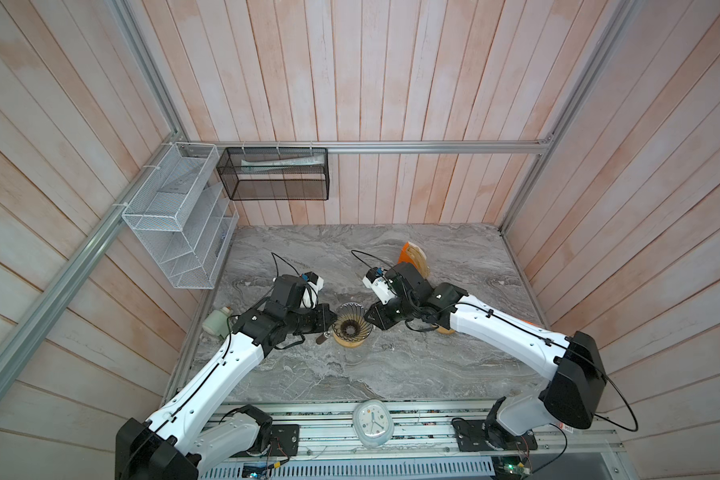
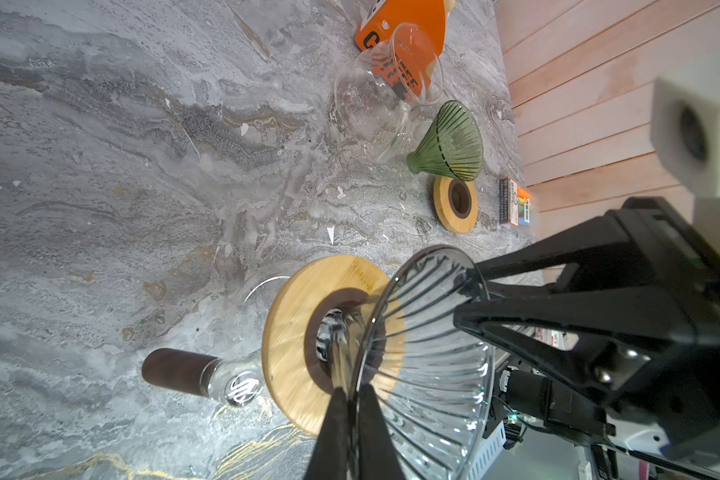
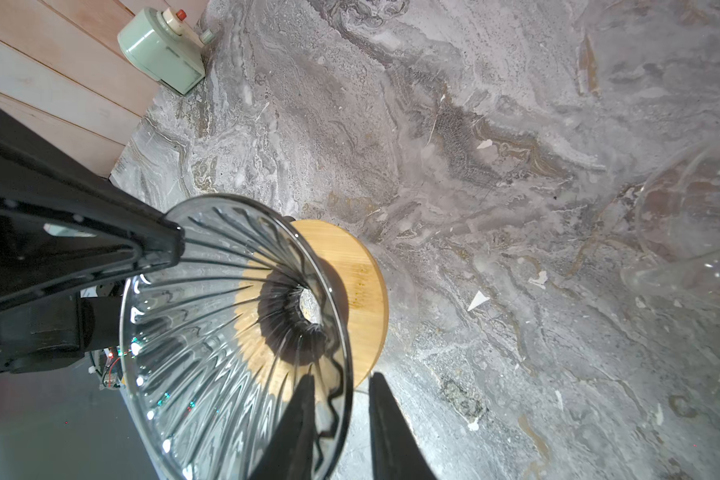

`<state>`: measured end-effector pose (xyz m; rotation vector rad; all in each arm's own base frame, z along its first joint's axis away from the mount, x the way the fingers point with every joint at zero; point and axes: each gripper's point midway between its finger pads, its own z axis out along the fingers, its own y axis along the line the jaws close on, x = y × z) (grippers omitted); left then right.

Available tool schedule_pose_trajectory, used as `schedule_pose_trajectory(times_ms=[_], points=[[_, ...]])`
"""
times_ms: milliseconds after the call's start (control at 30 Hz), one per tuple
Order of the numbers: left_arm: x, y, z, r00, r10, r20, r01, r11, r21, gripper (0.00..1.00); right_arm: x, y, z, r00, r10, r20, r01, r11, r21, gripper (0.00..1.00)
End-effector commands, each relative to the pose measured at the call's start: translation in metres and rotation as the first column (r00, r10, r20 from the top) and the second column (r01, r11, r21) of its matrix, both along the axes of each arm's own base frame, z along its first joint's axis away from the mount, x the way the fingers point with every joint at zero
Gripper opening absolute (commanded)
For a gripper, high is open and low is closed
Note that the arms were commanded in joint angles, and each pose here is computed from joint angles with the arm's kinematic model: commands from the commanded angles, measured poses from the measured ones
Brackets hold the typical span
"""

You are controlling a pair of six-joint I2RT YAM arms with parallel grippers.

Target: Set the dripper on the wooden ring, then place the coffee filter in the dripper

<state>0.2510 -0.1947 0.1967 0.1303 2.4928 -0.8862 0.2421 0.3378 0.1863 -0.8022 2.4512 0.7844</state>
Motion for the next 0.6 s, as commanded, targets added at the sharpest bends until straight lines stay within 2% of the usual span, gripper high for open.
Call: schedule_pose_trajectory(times_ms=[0, 233, 400, 567], points=[[0.001, 0.004, -0.005, 1.0, 0.002, -0.002, -0.002, 0.999, 0.042, 0.08, 0.004, 0.002, 0.005, 1.0, 0.004, 0.027, -0.004, 1.0, -0.02, 0.27], [0.003, 0.005, -0.008, 1.0, 0.015, -0.02, -0.014, 0.999, 0.048, 0.06, 0.008, 0.003, 0.016, 0.999, -0.001, 0.048, 0.002, 1.0, -0.008, 0.27], [0.002, 0.004, -0.014, 0.999, 0.01, -0.042, -0.008, 0.999, 0.053, 0.0, 0.009, 0.005, 0.012, 0.999, 0.004, 0.044, -0.003, 1.0, -0.016, 0.21], [0.0, 0.006, -0.022, 0.998, 0.013, -0.066, -0.009, 0.998, 0.069, 0.0, 0.009, 0.006, 0.012, 0.999, 0.006, 0.041, -0.005, 1.0, -0.017, 0.16]])
